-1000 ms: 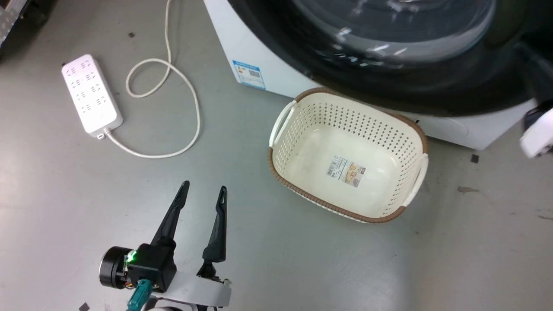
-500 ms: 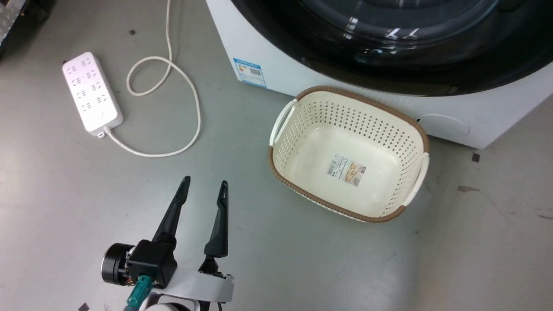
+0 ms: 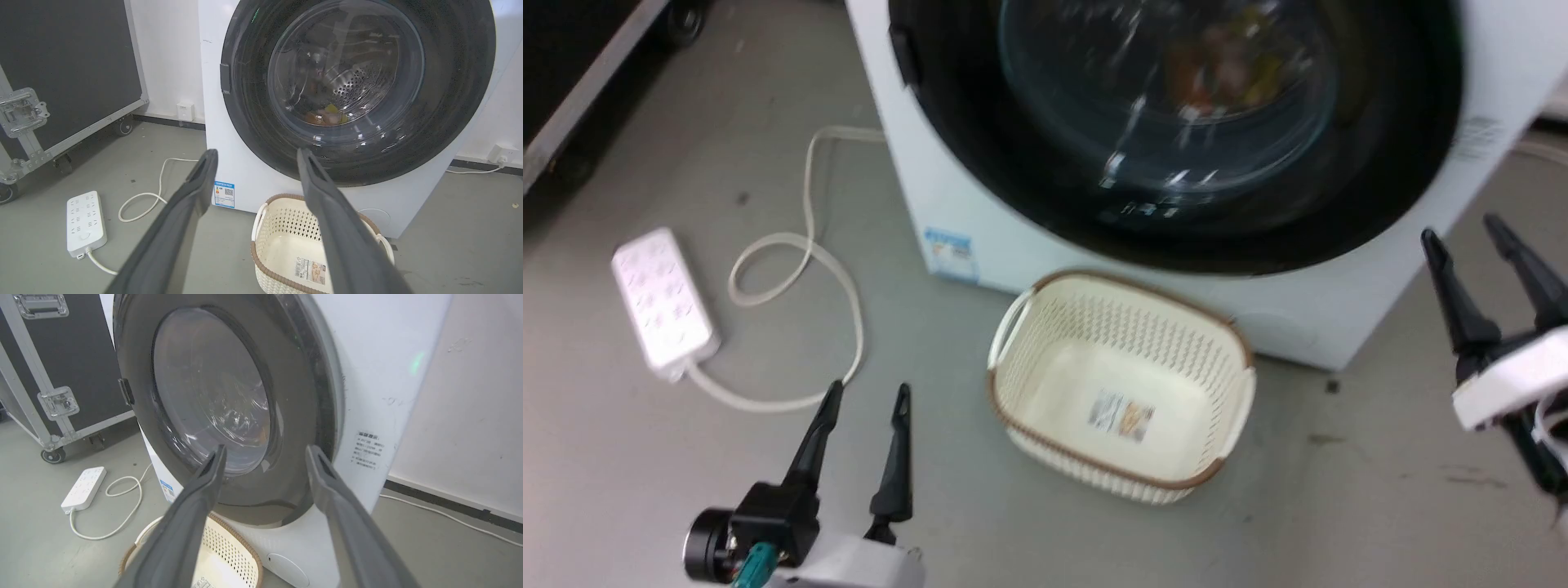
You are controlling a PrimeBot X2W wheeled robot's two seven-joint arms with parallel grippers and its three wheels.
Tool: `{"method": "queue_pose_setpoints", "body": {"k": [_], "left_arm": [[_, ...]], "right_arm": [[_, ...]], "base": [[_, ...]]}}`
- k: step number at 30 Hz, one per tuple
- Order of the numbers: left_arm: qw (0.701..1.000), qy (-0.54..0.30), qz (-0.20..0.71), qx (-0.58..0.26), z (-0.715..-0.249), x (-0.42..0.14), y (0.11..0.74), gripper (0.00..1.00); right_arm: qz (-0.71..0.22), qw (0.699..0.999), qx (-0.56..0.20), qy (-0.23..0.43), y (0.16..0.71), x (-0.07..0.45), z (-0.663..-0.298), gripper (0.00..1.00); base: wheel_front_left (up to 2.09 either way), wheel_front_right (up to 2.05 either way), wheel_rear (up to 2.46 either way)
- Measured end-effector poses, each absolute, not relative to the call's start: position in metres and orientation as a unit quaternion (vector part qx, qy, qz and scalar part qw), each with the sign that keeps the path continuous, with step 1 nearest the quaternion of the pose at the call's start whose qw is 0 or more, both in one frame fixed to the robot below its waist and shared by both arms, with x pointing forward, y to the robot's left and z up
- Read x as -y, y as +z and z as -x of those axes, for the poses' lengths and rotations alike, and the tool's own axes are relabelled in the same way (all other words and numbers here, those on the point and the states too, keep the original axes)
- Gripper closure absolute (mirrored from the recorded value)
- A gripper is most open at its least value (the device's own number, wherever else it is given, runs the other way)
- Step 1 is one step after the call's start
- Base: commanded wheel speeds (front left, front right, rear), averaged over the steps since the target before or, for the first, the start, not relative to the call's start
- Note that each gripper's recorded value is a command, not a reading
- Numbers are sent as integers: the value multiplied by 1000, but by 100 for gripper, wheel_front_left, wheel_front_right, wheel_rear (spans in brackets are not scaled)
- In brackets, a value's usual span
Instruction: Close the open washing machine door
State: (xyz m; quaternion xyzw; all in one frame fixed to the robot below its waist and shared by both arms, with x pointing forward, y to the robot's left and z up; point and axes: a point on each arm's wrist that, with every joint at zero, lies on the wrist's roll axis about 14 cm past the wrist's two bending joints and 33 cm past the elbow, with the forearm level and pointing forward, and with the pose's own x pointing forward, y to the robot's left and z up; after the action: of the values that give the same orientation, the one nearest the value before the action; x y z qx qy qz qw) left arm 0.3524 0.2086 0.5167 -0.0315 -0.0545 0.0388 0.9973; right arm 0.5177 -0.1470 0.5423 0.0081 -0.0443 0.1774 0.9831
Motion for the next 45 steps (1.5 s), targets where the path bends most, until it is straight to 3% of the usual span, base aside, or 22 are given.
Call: {"method": "queue_pose_setpoints", "body": {"k": [9, 15, 21, 30, 31, 45], "left_arm": [[996, 15, 51, 71, -343, -197, 525, 0], [996, -8, 52, 75, -344, -185, 527, 0], [997, -20, 52, 58, -341, -176, 517, 0], [998, -20, 37, 48, -340, -172, 511, 0], [998, -19, 37, 46, -340, -172, 510, 100], [998, -20, 36, 39, -341, -172, 508, 100]], "right_arm": [[-47, 990, 111, 70, 563, 191, -418, 0], [-51, 993, 101, 32, 547, 192, -371, 0], [-1, 999, 46, 21, 511, 194, -347, 0], [-3, 999, 46, 19, 510, 193, -343, 0], [-5, 999, 46, 20, 510, 193, -343, 100], [-5, 999, 37, 22, 508, 192, -343, 100]], "base": [[0, 0, 0], [0, 0, 0], [0, 0, 0], [0, 0, 0], [0, 0, 0], [0, 0, 0]]}}
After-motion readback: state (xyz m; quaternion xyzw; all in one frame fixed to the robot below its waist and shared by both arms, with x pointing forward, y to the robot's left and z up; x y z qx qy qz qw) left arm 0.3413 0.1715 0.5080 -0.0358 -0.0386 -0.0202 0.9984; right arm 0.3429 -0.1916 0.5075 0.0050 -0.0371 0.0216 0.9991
